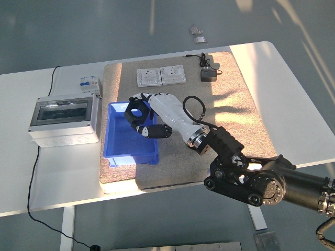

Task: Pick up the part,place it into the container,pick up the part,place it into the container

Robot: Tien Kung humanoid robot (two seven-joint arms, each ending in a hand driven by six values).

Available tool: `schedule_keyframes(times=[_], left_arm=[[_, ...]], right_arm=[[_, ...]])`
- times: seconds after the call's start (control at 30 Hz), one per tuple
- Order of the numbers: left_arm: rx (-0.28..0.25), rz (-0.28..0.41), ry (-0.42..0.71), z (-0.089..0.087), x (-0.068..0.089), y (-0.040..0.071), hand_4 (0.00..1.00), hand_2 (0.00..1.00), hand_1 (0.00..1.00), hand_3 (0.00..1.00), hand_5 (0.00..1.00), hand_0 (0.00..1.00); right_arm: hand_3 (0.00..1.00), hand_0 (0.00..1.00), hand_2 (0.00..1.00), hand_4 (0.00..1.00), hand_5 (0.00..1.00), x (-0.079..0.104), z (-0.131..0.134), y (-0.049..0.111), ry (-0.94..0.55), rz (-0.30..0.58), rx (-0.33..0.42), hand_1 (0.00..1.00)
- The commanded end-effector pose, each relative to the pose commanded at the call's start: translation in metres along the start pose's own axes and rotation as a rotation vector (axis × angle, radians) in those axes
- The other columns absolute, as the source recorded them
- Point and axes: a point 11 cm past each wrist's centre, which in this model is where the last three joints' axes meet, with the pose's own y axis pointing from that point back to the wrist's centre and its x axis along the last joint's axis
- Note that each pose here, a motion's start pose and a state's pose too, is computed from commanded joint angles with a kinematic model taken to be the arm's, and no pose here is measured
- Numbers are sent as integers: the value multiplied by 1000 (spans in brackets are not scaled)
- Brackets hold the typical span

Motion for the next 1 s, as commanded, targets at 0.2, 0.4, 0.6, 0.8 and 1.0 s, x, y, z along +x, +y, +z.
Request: schedule_keyframes(times=[0.2,0.4,0.6,0.8,1.0], left_arm=[[0,-1,-2,1,0,0,505,570,632,540,536,655],[-1,1,-2,1,0,0,506,572,632,541,539,656],[2,3,-1,0,1,0,510,571,633,542,540,656],[4,6,4,-1,1,0,515,569,633,543,540,655],[4,6,3,0,2,0,518,567,633,543,537,655]], right_arm=[[613,704,414,330,21,-4,1,0,9,-21,-1,361],[612,704,411,329,20,-8,1,-1,20,-58,-3,361],[623,716,414,311,15,-9,2,-2,31,-79,-12,366],[634,722,416,277,2,-8,2,-4,32,-80,-14,378],[651,721,425,277,2,-11,1,-6,17,-88,-11,378]])
